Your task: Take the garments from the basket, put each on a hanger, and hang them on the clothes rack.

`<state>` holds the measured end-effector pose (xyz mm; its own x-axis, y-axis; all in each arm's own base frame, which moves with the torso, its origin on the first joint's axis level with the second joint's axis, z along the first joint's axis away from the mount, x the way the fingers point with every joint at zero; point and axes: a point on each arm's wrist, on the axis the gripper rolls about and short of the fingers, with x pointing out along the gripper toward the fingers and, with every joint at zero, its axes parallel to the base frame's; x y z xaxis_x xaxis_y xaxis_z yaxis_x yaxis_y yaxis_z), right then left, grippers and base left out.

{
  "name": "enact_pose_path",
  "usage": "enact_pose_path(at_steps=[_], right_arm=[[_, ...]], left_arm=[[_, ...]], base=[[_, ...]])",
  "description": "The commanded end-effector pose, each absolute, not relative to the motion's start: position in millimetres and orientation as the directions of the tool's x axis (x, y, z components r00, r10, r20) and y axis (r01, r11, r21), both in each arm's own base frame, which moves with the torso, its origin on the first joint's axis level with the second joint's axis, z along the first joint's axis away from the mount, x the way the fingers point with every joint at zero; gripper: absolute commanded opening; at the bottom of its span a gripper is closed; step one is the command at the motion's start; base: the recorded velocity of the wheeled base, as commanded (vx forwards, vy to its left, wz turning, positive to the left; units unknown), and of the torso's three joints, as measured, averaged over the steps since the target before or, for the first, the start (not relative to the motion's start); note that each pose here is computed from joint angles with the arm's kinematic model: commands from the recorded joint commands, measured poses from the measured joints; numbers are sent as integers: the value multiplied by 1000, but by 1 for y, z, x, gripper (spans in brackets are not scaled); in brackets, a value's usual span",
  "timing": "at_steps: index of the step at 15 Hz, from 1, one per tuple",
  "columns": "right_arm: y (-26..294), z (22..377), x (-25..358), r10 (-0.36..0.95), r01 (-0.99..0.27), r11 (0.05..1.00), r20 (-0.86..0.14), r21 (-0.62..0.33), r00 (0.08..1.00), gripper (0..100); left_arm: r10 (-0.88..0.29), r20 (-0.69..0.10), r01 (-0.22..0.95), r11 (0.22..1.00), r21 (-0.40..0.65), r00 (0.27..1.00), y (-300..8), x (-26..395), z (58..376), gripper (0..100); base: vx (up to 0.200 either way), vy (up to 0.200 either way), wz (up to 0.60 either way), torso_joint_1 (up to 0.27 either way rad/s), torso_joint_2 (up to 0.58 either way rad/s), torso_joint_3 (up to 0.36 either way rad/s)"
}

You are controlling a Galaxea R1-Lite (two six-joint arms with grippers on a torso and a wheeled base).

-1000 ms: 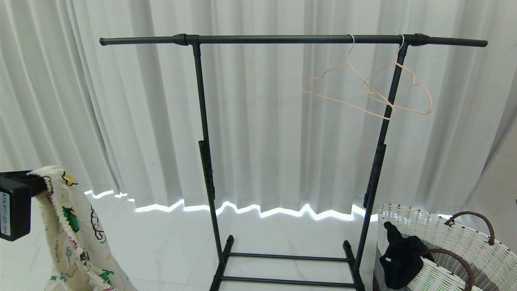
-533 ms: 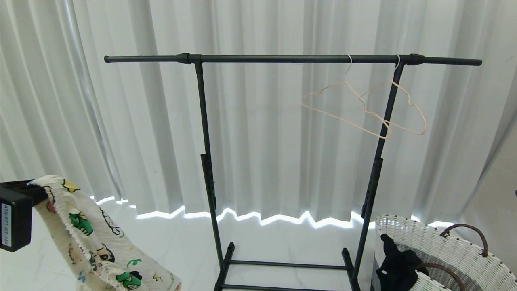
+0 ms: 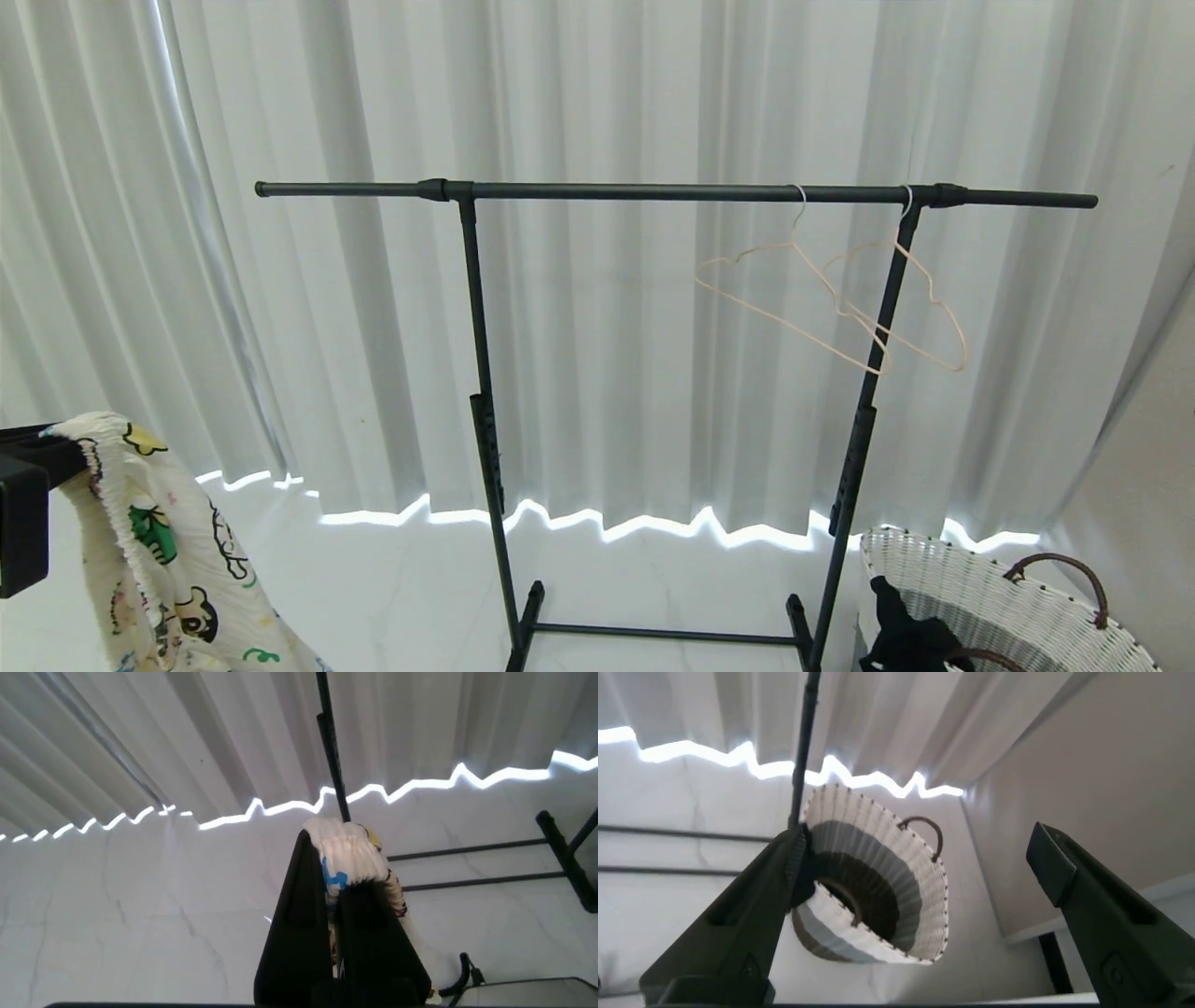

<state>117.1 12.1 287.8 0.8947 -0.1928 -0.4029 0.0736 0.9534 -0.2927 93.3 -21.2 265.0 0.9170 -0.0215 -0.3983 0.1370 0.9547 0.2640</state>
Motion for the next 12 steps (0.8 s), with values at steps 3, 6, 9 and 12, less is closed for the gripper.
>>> enact_pose_path(at_steps=[3, 6, 9, 12], right_arm=[[11, 293, 129, -191, 76, 956, -410, -282, 892, 100], [11, 293, 131, -192, 75, 956, -411, -283, 891, 100], [12, 293, 138, -192, 81, 957, -398, -280, 897, 100], [13, 291, 143, -198, 87, 955, -392, -284, 899, 100]], left_arm=[[-24, -389, 135, 956, 262, 921, -21, 92, 267, 0], [-27, -359, 128, 957, 260, 933, -21, 94, 270, 0], [-28, -350, 126, 957, 260, 936, -22, 97, 270, 0], [-28, -356, 128, 957, 261, 934, -23, 98, 269, 0]], base=[[0, 0, 0, 222, -496, -277], [0, 0, 0, 232, -515, -287], [0, 0, 0, 245, -535, -294], [0, 0, 0, 259, -556, -302]])
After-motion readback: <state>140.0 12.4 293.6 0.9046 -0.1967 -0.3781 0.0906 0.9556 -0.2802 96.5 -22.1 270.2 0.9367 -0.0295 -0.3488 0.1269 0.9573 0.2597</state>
